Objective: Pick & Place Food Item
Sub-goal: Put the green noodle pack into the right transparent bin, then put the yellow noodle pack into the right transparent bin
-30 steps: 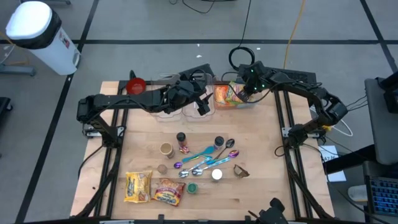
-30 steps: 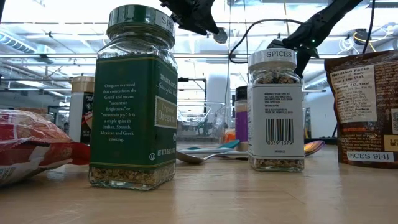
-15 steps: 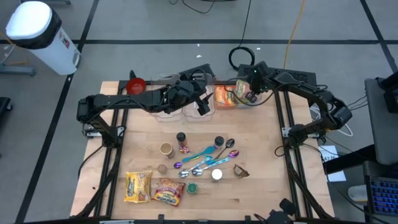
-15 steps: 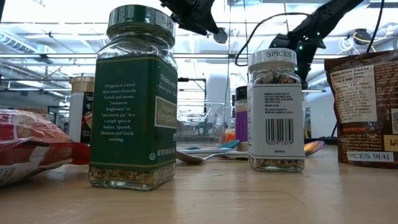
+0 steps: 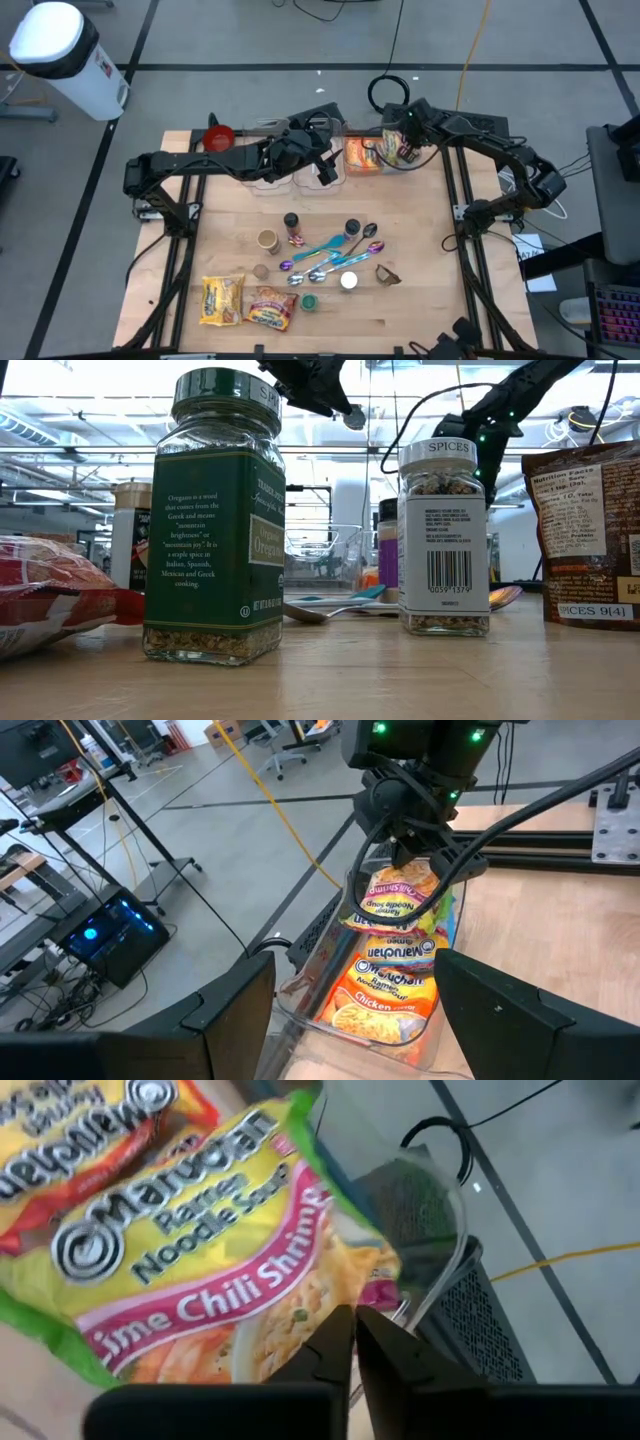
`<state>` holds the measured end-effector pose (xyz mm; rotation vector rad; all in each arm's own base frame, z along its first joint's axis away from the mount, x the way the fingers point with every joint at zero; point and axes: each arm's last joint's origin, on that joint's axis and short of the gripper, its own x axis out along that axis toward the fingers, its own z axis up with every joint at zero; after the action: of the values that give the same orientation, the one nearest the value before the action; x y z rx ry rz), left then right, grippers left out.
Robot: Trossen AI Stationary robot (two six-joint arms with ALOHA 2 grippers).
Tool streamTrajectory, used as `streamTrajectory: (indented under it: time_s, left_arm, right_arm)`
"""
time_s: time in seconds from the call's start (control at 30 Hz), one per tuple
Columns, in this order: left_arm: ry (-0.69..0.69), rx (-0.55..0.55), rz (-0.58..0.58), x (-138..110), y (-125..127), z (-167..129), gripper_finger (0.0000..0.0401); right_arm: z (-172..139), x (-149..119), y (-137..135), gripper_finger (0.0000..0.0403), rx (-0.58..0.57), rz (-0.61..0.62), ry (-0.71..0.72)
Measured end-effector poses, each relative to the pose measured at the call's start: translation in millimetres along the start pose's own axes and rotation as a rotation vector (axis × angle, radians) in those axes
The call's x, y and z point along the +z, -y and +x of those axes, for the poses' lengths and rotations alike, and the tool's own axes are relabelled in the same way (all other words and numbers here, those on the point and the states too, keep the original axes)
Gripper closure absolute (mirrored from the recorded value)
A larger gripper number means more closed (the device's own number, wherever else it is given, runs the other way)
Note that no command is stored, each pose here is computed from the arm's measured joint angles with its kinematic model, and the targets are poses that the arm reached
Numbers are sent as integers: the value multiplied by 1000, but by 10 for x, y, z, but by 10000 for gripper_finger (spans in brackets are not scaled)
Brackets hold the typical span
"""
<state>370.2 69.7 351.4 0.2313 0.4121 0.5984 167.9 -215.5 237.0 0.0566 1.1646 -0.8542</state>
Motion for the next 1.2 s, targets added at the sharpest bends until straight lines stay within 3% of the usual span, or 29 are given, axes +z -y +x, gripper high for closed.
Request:
streamTrajectory:
  time_s: [0.37, 0.47, 0.63, 0.8, 0.97, 1.1, 1.2]
  left_arm:
    - [10, -13, -22, 47, -6, -113, 118]
    - [19, -81, -24, 56, -42, -210, 119]
    - [11, -217, -70, -154, -99, -357, 119]
    - [98, -334, -170, -305, -148, -736, 119]
    - [144, -409, -203, -383, -135, -1246, 119]
    - [39, -458, -200, -535, -98, -1536, 119]
    - [-119, -558, -307, -690, -38, -1664, 119]
  right_arm:
    - [-320, 32, -2, 262, -14, 131, 133]
    - [-544, 29, -34, 235, -7, 146, 217]
    - [-963, -26, -106, 214, 21, 144, 376]
    - [-1345, -124, -258, 217, 294, 110, 559]
    - [-1531, -295, -500, 229, 550, 6, 693]
    - [-1514, -483, -705, 236, 657, -6, 750]
    - [-1430, -621, -876, 240, 731, -8, 804]
